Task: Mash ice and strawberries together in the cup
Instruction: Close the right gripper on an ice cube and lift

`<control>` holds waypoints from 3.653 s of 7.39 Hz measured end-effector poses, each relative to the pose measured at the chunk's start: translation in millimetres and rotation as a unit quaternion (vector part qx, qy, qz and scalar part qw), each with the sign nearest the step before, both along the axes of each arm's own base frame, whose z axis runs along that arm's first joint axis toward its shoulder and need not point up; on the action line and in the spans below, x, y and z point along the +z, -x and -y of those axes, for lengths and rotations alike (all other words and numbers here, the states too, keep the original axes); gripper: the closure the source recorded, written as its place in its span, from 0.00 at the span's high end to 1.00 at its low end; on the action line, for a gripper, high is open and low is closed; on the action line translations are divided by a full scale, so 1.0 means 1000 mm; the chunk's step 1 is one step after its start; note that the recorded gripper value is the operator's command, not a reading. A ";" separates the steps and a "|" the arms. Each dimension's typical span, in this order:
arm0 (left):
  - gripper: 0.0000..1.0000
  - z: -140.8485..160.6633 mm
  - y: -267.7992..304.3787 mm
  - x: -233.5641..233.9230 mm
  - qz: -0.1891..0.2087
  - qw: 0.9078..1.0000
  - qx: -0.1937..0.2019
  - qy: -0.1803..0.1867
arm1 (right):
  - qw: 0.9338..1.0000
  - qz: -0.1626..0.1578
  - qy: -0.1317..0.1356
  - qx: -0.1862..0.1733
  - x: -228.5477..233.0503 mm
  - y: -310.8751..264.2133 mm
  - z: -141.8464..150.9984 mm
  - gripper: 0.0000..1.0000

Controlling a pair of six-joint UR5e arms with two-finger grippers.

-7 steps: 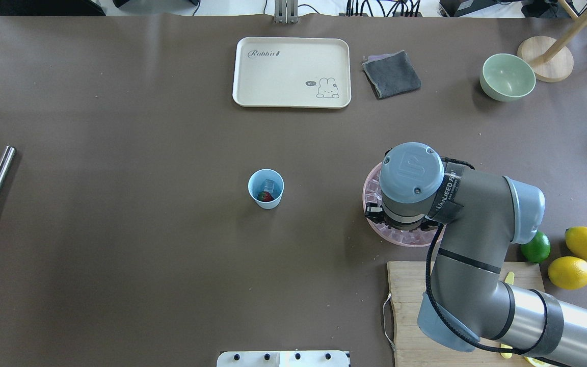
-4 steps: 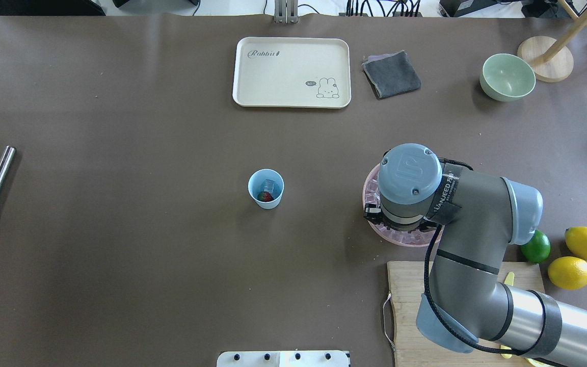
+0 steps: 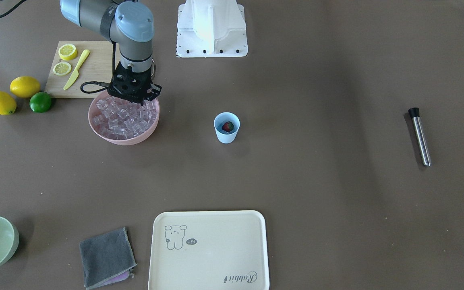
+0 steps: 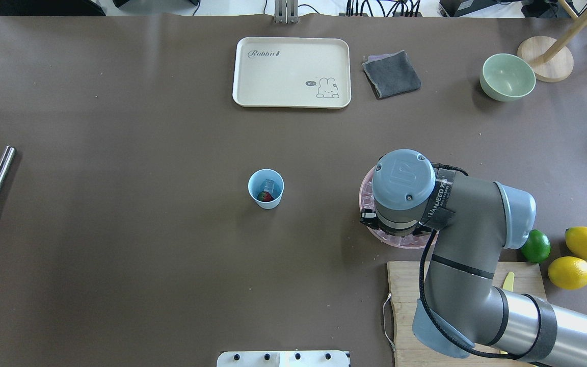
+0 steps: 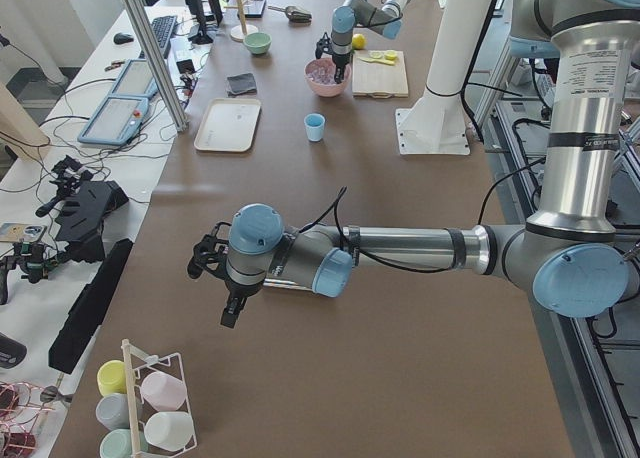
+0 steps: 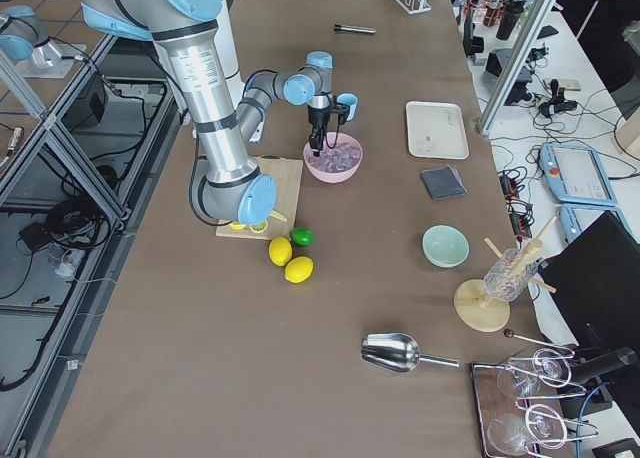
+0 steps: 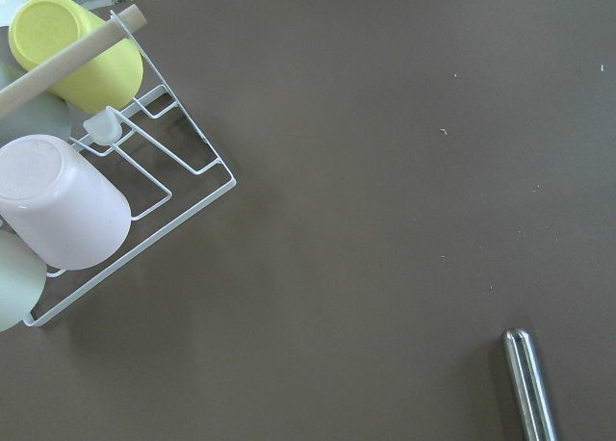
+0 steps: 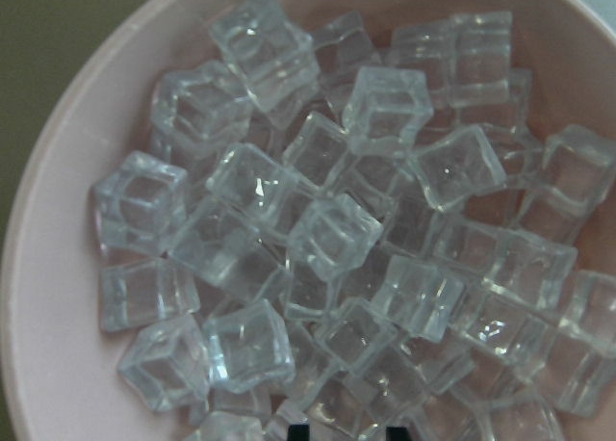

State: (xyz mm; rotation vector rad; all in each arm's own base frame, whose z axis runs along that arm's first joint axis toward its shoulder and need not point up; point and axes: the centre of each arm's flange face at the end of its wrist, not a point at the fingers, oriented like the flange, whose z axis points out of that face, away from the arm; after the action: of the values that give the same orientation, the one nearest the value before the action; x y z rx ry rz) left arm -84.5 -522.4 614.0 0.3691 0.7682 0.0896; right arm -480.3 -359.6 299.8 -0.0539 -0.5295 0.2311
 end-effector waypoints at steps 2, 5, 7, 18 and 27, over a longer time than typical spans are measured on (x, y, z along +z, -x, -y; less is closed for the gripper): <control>0.98 0.000 0.000 0.000 0.000 1.000 0.000 0.001 | 1.000 -0.001 0.000 0.000 0.001 -0.001 0.001 0.29; 0.98 -0.001 0.000 0.001 0.000 1.000 0.000 0.001 | 1.000 -0.001 0.000 0.001 0.002 -0.008 0.008 0.28; 0.98 -0.001 0.000 0.001 0.000 1.000 0.000 0.001 | 1.000 -0.001 0.007 0.002 0.000 -0.018 0.019 0.35; 0.98 0.002 0.000 -0.010 -0.001 1.000 -0.001 -0.008 | 0.997 -0.011 0.054 0.058 0.000 -0.007 0.003 0.51; 0.98 0.002 0.000 -0.016 -0.001 1.000 -0.001 -0.012 | 0.997 -0.011 0.049 0.055 0.000 -0.006 0.001 0.27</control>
State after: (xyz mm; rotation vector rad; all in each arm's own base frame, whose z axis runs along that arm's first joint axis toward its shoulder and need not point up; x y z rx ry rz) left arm -84.6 -524.1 597.9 0.3930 0.7694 0.0960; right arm -474.1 -361.0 300.2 -0.1187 -0.5003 0.3645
